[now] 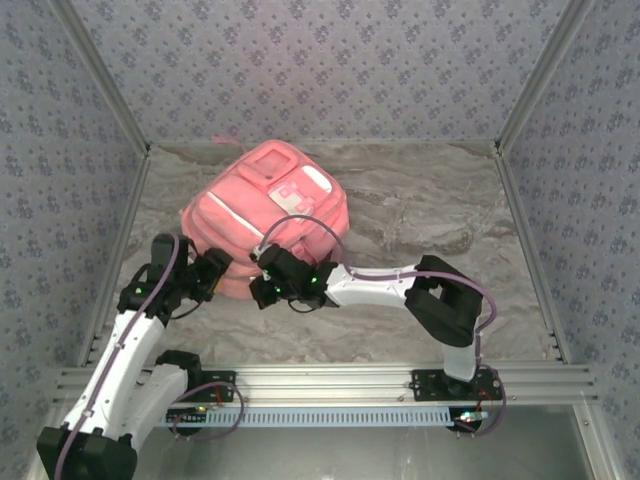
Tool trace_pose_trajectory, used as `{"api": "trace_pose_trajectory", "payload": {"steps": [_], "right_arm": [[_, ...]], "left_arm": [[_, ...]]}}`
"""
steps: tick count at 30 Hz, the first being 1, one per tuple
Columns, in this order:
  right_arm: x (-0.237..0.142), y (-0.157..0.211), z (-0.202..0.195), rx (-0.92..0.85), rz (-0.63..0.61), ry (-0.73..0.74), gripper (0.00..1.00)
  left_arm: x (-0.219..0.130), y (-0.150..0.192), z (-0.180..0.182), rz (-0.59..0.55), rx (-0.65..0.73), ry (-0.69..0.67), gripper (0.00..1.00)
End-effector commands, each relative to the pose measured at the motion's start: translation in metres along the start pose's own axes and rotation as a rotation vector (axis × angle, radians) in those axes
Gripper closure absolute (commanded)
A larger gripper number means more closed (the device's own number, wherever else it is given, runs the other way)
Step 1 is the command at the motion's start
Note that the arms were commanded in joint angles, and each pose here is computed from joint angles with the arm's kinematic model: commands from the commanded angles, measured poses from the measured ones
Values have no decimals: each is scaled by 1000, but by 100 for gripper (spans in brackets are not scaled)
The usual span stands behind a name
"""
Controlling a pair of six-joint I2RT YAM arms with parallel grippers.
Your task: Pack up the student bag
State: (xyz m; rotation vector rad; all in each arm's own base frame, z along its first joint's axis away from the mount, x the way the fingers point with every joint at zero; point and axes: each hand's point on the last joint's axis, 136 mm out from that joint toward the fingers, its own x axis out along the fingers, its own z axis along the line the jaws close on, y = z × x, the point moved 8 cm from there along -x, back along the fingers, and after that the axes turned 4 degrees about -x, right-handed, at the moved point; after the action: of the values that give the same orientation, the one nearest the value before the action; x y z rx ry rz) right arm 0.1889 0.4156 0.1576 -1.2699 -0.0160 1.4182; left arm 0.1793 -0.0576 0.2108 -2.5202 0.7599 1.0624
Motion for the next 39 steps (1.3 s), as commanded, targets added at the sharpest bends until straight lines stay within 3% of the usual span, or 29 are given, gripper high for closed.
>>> {"api": "trace_pose_trajectory", "payload": {"steps": [1,5,9,16,20,22,39], "right_arm": [[-1,-13,13,7,-42,-48,100],[-2,-10,13,4,-40,-43,100],[-2,-6,13,0,-22,-35,100],[-8,2,4,-33,-2,27,100],[-15,2,-2,-42,-9,56,100],[-16,16,-14,-39,20,87,100],[-39,25,-73,43,30,220,100]], "left_arm": [[3,4,-2,8,-66,6,42],[14,3,1,-1,-77,-9,43],[23,-4,-6,-29,-70,-3,52],[29,-15,-24,-66,-41,-7,87],[24,-19,-27,-96,-22,0,100],[21,-22,-27,-107,-25,4,100],[11,-26,-26,-108,-32,18,100]]}}
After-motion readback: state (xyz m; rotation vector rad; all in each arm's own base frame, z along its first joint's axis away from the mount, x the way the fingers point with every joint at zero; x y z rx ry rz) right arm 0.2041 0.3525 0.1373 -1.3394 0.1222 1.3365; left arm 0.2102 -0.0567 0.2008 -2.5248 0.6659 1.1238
